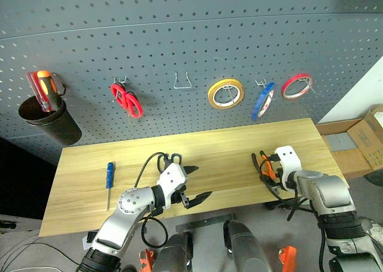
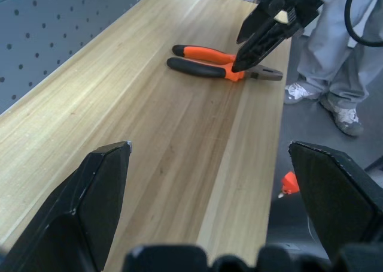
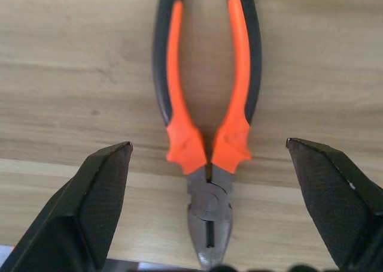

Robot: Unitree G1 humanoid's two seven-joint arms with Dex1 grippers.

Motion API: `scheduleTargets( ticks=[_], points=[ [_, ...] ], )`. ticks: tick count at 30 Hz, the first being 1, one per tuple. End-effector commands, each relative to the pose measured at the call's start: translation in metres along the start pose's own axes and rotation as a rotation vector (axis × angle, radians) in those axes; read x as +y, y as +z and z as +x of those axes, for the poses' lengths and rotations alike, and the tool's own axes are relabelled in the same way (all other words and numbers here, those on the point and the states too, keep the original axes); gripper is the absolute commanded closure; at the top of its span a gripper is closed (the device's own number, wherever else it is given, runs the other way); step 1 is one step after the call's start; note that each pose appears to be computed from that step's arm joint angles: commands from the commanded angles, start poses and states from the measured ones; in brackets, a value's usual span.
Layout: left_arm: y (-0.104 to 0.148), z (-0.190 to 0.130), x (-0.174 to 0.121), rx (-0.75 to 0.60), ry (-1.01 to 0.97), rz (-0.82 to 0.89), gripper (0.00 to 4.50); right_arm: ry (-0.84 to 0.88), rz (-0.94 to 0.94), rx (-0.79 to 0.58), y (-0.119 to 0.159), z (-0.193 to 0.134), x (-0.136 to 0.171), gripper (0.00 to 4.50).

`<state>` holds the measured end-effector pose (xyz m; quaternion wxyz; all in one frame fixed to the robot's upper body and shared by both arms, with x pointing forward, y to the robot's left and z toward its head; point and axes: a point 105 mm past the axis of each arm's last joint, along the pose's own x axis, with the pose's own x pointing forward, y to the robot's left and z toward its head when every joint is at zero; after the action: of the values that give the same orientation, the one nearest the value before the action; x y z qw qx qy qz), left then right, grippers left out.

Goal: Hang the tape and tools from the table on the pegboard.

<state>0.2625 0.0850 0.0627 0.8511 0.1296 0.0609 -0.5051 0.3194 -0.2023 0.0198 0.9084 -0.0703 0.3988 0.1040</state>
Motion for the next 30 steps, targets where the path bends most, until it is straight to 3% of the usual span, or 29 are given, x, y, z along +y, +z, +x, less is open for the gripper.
scheduleTargets(
  ticks=[1, 10, 15, 22, 27, 30],
  points=[
    [0.015, -0.002, -0.001, -0.046, -0.006, 0.016, 0.00, 0.003, -0.014, -0.027, 0.007, 0.006, 0.002, 0.20],
    [0.019, -0.004, 0.000, -0.050, 0.004, 0.015, 0.00, 0.002, -0.042, -0.021, 0.012, 0.024, 0.002, 0.20],
    [0.020, -0.005, 0.002, -0.048, 0.014, 0.017, 0.00, 0.044, -0.026, 0.062, 0.003, 0.025, 0.006, 0.20],
    [0.022, -0.004, 0.008, -0.056, 0.033, 0.017, 0.00, 0.015, -0.037, 0.087, 0.000, 0.023, 0.003, 2.40],
    [0.042, -0.010, 0.028, -0.135, 0.106, 0.024, 0.00, 0.080, -0.118, -0.001, 0.020, -0.011, 0.008, 2.40],
    [0.077, -0.019, 0.054, -0.270, 0.229, 0.000, 0.00, 0.328, -0.282, -0.235, 0.038, -0.065, 0.047, 2.40]
  ],
)
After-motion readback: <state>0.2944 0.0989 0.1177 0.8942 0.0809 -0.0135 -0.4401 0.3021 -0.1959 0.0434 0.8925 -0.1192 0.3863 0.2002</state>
